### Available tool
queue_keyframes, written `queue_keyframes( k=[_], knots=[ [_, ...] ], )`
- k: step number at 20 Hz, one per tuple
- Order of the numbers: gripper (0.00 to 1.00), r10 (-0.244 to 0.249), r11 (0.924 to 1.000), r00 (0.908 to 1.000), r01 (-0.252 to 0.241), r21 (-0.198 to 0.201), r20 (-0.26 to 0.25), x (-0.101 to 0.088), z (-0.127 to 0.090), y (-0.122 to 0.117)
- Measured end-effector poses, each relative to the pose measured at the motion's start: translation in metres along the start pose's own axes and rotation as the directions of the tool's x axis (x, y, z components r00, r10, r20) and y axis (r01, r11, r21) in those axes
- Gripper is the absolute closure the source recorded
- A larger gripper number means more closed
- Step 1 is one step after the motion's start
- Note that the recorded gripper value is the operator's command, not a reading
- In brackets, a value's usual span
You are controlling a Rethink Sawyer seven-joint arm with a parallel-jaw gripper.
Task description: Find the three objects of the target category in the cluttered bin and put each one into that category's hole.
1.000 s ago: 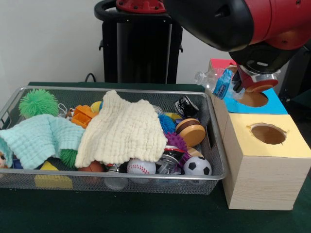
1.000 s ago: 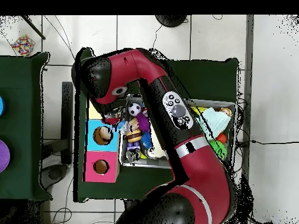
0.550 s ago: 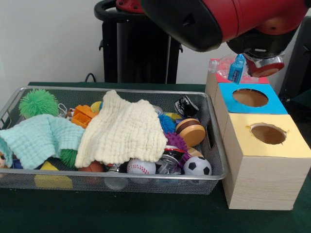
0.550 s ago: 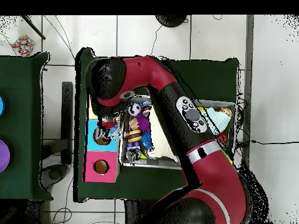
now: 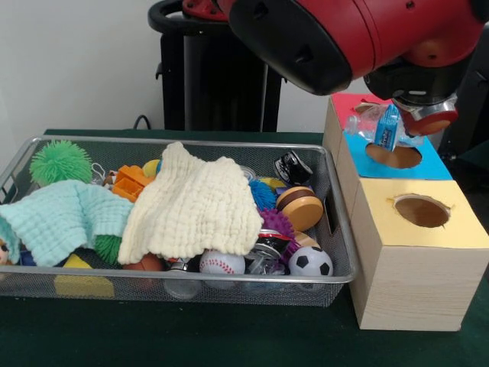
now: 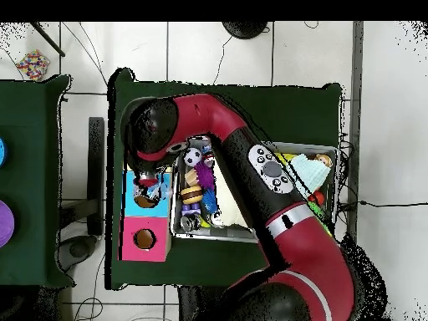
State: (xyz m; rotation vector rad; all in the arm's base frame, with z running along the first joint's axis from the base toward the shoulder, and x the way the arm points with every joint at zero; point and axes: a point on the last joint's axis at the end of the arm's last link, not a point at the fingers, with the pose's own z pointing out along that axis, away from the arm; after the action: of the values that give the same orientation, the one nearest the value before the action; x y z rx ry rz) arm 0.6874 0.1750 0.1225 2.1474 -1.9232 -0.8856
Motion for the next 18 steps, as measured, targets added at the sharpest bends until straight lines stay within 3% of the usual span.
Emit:
queue_keyframes(
  k=[18],
  knots=[
    [1.0,-0.007,0.9994,0.9974,0.004,-0.034,-0.071,-0.013,0.028,0.004]
  ],
)
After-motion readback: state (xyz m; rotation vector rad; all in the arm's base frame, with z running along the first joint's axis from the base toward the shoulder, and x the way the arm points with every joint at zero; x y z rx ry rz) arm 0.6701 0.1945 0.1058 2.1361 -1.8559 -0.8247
